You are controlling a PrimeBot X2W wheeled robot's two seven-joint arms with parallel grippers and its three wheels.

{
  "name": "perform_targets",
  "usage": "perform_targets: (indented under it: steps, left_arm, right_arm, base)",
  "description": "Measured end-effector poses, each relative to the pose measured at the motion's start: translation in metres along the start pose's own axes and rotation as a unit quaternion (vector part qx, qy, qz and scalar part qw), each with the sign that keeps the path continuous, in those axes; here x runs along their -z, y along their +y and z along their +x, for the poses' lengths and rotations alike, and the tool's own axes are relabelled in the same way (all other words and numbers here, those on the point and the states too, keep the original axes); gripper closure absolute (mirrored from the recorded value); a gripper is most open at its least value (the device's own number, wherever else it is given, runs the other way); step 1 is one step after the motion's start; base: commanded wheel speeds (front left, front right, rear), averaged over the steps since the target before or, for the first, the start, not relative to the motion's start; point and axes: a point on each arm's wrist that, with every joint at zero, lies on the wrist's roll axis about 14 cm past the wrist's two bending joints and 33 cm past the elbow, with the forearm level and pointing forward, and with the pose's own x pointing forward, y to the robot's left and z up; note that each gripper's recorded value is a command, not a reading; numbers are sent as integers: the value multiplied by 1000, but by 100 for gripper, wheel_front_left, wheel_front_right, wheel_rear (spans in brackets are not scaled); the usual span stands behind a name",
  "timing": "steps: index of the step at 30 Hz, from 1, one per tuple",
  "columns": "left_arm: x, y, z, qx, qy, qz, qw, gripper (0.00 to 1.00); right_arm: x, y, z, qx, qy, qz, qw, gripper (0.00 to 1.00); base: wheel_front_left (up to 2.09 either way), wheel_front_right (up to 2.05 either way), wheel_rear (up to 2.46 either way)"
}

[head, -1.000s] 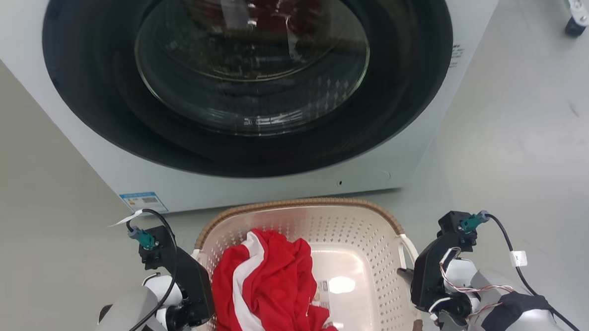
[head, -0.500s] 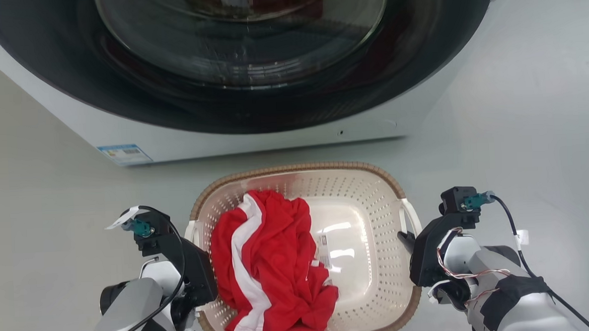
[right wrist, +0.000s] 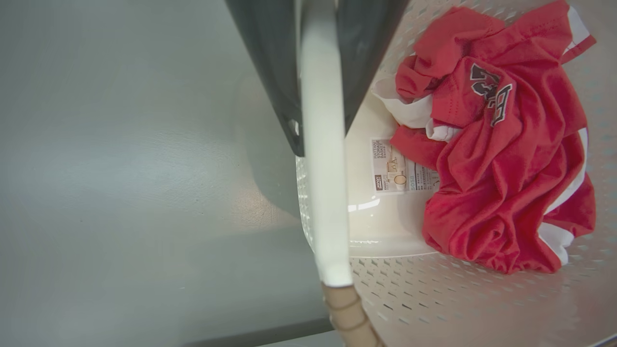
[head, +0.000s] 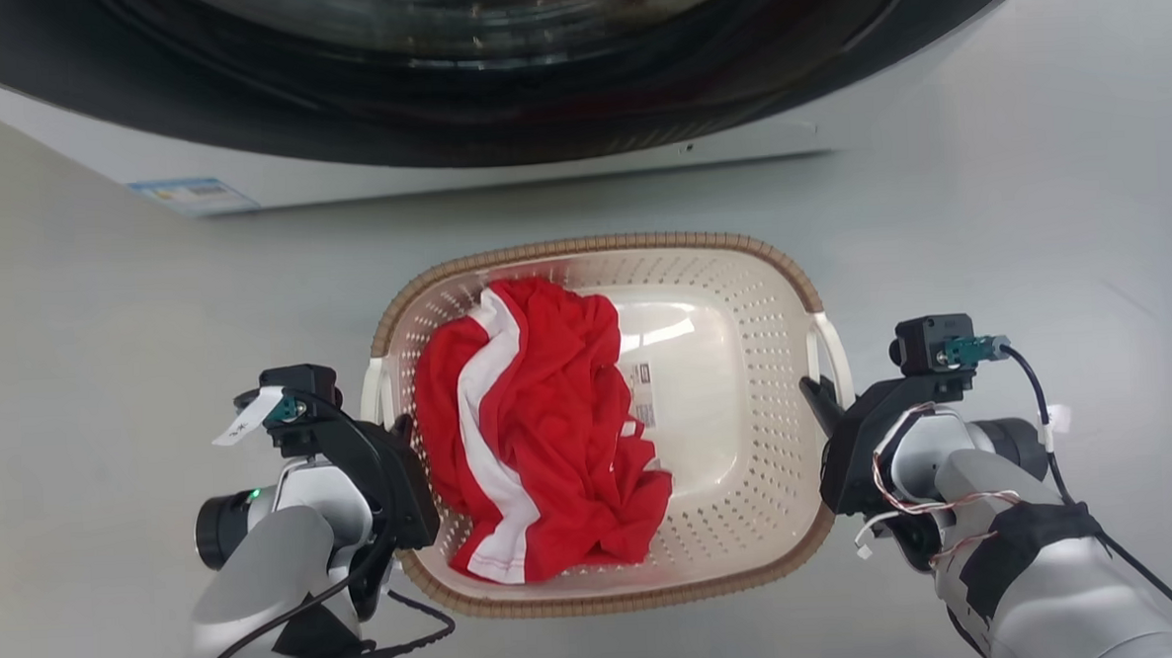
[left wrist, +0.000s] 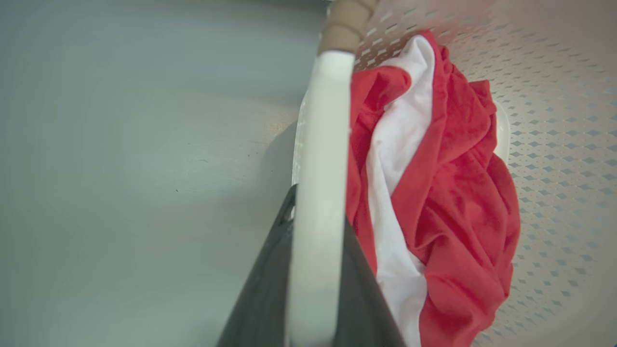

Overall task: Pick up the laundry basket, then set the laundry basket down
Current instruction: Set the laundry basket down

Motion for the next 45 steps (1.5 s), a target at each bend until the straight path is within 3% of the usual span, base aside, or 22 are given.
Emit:
perform_targets:
  steps: [22,38,39,40,41,42,45]
  left_arm:
    - [37,25,57,-15,6,6,1000,100]
    - [46,27,59,-16,29,-7,999,100]
    - [46,26,59,-15,32,-5,999,100]
    - [46,26,59,-15,32,-4,999,100]
    - [46,27,59,-16,32,-6,999,51]
    - [45,28,59,-17,31,-8,999,0]
    - [43,31,58,-22,28,-14,999,0]
  right_arm:
    - [37,-28,60,9,9,-6,1000,100]
    - [48,-33,62,20,20,7,1000,100]
    - [48,-33,62,20,19,6,1000,75]
    - [47,-33,62,20,18,6,1000,26]
    - [46,-33,62,20,15,6,1000,0]
    - [44,-34,62,21,12,5,1000,0]
    - [38,-37,62,24,1,1,1000,0]
  base:
    - [0,0,0]
    - [0,0,0]
    - [0,0,0]
    - [0,0,0]
    - [0,0,0]
    - [0,0,0]
    - [0,0,0]
